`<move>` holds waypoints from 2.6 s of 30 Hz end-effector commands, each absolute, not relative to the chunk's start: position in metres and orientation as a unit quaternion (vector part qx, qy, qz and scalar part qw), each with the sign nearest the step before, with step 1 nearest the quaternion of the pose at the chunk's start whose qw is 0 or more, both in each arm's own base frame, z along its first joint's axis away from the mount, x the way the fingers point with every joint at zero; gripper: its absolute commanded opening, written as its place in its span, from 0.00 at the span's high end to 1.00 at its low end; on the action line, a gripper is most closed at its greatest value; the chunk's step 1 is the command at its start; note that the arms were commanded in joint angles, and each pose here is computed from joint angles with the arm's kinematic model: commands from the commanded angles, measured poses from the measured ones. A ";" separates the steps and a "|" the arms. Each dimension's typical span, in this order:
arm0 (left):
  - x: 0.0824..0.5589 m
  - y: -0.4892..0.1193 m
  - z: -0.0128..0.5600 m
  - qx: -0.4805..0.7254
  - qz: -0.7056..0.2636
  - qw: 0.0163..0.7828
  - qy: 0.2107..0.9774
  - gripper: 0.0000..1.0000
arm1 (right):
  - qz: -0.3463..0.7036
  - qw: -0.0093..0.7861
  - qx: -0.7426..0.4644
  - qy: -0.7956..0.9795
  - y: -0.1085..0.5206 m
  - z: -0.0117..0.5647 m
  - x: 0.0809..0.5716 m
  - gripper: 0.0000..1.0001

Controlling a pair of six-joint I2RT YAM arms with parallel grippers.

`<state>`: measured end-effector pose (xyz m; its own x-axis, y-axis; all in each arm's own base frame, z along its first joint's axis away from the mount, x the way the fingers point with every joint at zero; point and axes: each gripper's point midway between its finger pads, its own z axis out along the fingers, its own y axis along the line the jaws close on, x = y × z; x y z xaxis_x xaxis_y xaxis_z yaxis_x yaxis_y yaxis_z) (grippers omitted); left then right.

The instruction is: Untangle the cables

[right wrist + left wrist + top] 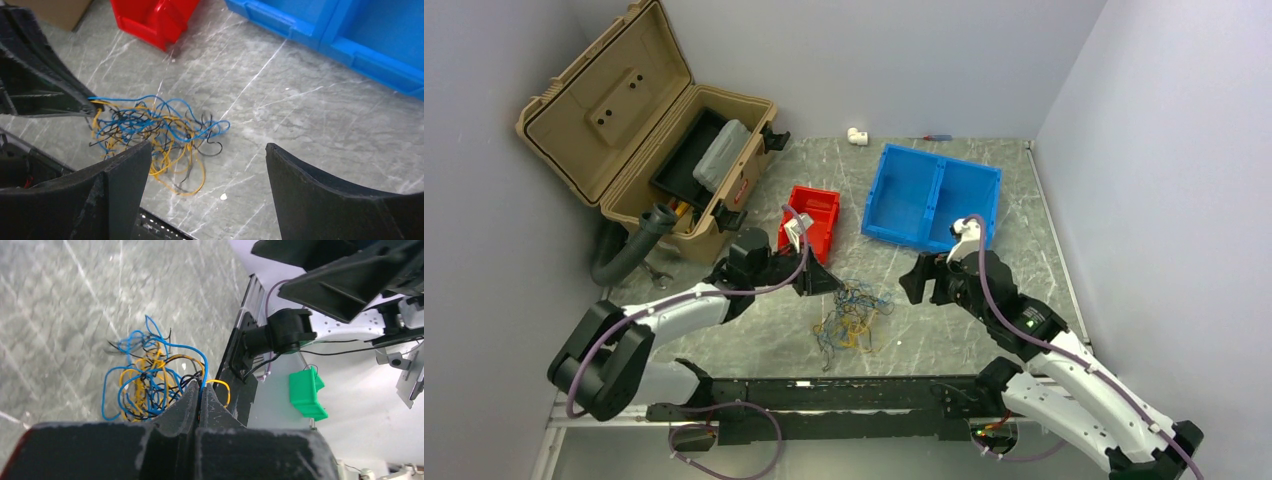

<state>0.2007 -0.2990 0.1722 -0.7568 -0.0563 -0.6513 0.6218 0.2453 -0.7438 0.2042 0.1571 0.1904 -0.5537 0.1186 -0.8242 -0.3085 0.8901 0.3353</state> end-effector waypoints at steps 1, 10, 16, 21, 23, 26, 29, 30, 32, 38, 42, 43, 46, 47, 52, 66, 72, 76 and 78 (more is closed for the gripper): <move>0.203 -0.302 0.165 0.175 -0.586 0.262 0.746 1.00 | 0.265 0.436 -0.078 0.856 0.178 0.178 0.199 0.14; 0.214 -0.292 0.146 0.168 -0.524 0.272 0.789 1.00 | 0.343 0.381 -0.085 0.854 0.213 0.150 0.190 0.14; 0.220 -0.285 0.141 0.178 -0.490 0.289 0.803 1.00 | 0.347 0.339 -0.112 0.867 0.234 0.130 0.194 0.16; 0.223 -0.280 0.137 0.184 -0.469 0.295 0.812 1.00 | 0.300 0.345 -0.121 0.881 0.234 0.114 0.207 0.21; 0.223 -0.279 0.135 0.186 -0.465 0.296 0.813 1.00 | 0.276 0.348 -0.129 0.887 0.238 0.108 0.209 0.23; 0.222 -0.281 0.136 0.190 -0.471 0.294 0.810 1.00 | 0.227 0.353 -0.139 0.897 0.244 0.097 0.212 0.23; 0.222 -0.282 0.134 0.190 -0.475 0.291 0.808 1.00 | 0.212 0.364 -0.139 0.896 0.255 0.095 0.215 0.22; 0.222 -0.282 0.134 0.191 -0.475 0.290 0.808 1.00 | 0.205 0.368 -0.137 0.897 0.257 0.094 0.216 0.22; 0.221 -0.282 0.132 0.190 -0.475 0.289 0.809 1.00 | 0.184 0.385 -0.129 0.895 0.262 0.097 0.223 0.21; 0.220 -0.284 0.130 0.190 -0.482 0.286 0.807 1.00 | 0.107 0.398 -0.122 0.903 0.270 0.072 0.235 0.20; 0.220 -0.283 0.130 0.187 -0.480 0.284 0.808 1.00 | 0.073 0.386 -0.119 0.912 0.273 0.044 0.234 0.20; 0.219 -0.282 0.129 0.186 -0.477 0.283 0.811 1.00 | 0.064 0.380 -0.118 0.915 0.271 0.036 0.233 0.20; 0.221 -0.276 0.131 0.179 -0.468 0.291 0.815 1.00 | 0.018 0.357 -0.124 0.926 0.259 0.013 0.225 0.20; 0.220 -0.274 0.134 0.181 -0.470 0.294 0.812 1.00 | -0.006 0.349 -0.123 0.929 0.251 0.006 0.222 0.20; 0.232 -0.244 0.144 0.158 -0.440 0.330 0.820 1.00 | -0.083 0.321 -0.084 0.940 0.195 -0.011 0.199 0.17; 0.249 -0.166 0.139 0.013 -0.353 0.413 0.840 1.00 | -0.034 0.369 0.151 0.916 0.111 0.044 0.202 0.18; 0.242 -0.177 0.135 0.043 -0.379 0.391 0.838 1.00 | 0.061 0.415 0.126 0.899 0.120 0.081 0.211 0.23; 0.240 -0.191 0.138 0.068 -0.413 0.372 0.828 1.00 | 0.095 0.436 0.096 0.890 0.129 0.108 0.215 0.30; 0.239 -0.195 0.136 0.074 -0.422 0.360 0.828 1.00 | 0.109 0.441 0.083 0.887 0.135 0.119 0.216 0.33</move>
